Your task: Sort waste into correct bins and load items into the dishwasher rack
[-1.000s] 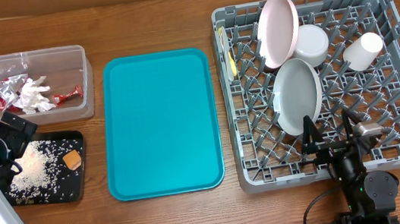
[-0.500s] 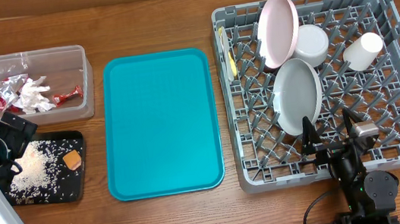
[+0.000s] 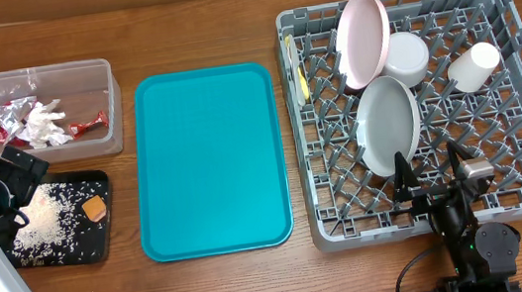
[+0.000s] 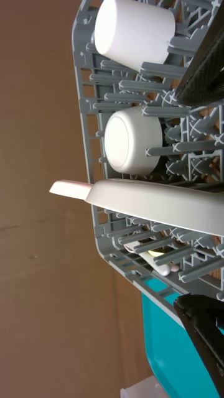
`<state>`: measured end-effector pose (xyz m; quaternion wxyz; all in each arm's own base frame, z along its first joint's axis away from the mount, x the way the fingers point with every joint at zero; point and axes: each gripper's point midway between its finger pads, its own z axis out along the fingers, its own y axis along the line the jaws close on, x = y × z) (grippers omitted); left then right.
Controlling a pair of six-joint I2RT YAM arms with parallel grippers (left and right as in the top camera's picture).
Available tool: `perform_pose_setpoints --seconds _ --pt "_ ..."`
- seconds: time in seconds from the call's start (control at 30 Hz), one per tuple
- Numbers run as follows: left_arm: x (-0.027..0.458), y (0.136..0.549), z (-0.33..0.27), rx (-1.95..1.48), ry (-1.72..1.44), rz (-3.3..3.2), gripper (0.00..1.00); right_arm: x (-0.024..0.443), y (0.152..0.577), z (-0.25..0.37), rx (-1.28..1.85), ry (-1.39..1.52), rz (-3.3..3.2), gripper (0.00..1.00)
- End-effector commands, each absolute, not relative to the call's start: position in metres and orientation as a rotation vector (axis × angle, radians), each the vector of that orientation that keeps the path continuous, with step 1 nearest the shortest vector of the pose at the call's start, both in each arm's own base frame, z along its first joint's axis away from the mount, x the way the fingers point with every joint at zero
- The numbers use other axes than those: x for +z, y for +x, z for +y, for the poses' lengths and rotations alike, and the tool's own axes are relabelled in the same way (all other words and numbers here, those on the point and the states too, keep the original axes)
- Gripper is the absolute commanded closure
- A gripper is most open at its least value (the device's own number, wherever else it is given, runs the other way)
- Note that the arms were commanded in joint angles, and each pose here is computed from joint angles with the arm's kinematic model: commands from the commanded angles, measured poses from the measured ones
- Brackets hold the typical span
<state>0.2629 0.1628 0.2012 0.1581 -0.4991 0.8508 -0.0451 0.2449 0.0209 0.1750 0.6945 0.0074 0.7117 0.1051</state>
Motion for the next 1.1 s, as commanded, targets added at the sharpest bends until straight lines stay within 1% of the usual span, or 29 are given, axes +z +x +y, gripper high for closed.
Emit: perform_pose_setpoints --seconds 0.0,0.4,0.53,0.63,0.7,0.9,1.0,1.07 --pt "0.2 0.263 0.164 -0.124 -1.409 2.446 0.0 0.173 0.245 0.021 0.23 0.01 1.583 0.0" --pt "0.199 0.262 0.164 -0.116 -1.412 2.45 0.0 0.173 0.245 0.021 0.23 0.01 1.583 0.0" --pt "0.211 0.254 0.159 -0.087 -1.389 2.435 0.0 0.173 0.245 0.021 0.23 0.01 1.583 0.0" --pt "0.229 0.255 0.146 -0.088 -1.305 2.402 0.0 0.173 0.245 0.021 0.23 0.01 1.583 0.0" --pt "0.246 0.26 0.133 -0.065 -1.192 2.366 0.0 0.173 0.245 0.021 0.23 0.01 1.583 0.0" --pt "0.302 0.296 0.06 -0.082 -0.525 2.196 0.0 0.173 0.245 0.021 0.23 0.01 1.583 0.0" --pt "0.312 0.296 0.023 -0.081 -0.232 2.095 0.0 0.173 0.245 0.021 0.23 0.01 1.583 0.0" --pt "0.309 0.292 0.006 -0.072 -0.098 2.037 0.0 0.173 0.245 0.021 0.23 0.01 1.583 0.0"
